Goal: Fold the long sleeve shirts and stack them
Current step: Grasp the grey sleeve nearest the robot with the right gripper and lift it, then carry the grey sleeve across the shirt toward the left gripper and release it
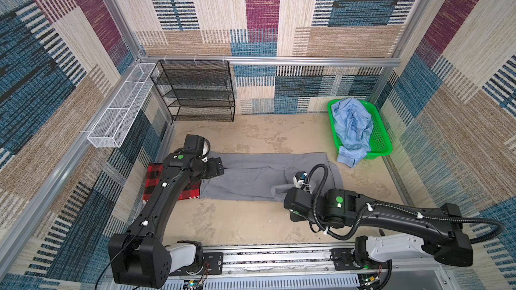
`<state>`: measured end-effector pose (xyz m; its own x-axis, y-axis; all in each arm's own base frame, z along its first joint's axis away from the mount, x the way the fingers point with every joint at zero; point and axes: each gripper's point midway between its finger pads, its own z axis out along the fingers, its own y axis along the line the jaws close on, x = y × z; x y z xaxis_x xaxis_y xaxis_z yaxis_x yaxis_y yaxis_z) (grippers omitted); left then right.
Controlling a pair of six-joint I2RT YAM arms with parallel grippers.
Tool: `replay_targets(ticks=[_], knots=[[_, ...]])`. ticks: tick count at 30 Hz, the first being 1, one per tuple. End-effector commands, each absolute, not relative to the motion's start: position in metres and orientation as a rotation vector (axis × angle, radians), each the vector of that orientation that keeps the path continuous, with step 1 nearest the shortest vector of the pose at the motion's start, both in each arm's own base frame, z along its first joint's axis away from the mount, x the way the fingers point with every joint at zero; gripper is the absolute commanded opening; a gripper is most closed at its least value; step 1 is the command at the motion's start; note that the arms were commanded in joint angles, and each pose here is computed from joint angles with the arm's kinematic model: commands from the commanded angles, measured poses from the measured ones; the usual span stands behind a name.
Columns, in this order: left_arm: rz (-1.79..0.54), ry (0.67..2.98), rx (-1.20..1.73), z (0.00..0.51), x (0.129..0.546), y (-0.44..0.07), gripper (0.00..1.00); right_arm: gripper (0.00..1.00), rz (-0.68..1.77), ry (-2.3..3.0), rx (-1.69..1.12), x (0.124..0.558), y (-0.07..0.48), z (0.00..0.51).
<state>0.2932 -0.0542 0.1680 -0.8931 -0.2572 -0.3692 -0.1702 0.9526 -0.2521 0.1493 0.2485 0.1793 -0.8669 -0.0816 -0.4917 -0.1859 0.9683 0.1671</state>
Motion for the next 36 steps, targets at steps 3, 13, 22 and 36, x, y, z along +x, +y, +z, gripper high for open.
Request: replay_targets(ticks=[3, 13, 22, 36], knots=[[-0.316, 2.674, -0.285, 0.172, 0.296, -0.054, 0.91, 0.0, 0.291, 2.501, -0.433, 0.185, 0.28, 0.205], [-0.304, 2.667, -0.323, 0.171, 0.297, -0.045, 0.91, 0.0, 0.441, 2.411, -0.728, 0.239, 0.356, 0.211], [-0.311, 2.67, -0.346, 0.169, 0.298, -0.042, 0.91, 0.0, 0.533, 2.384, -0.755, 0.297, 0.397, 0.203], [-0.32, 2.632, -0.391, 0.175, 0.299, -0.034, 0.9, 0.0, 0.584, 2.375, -0.656, 0.363, 0.437, 0.19]])
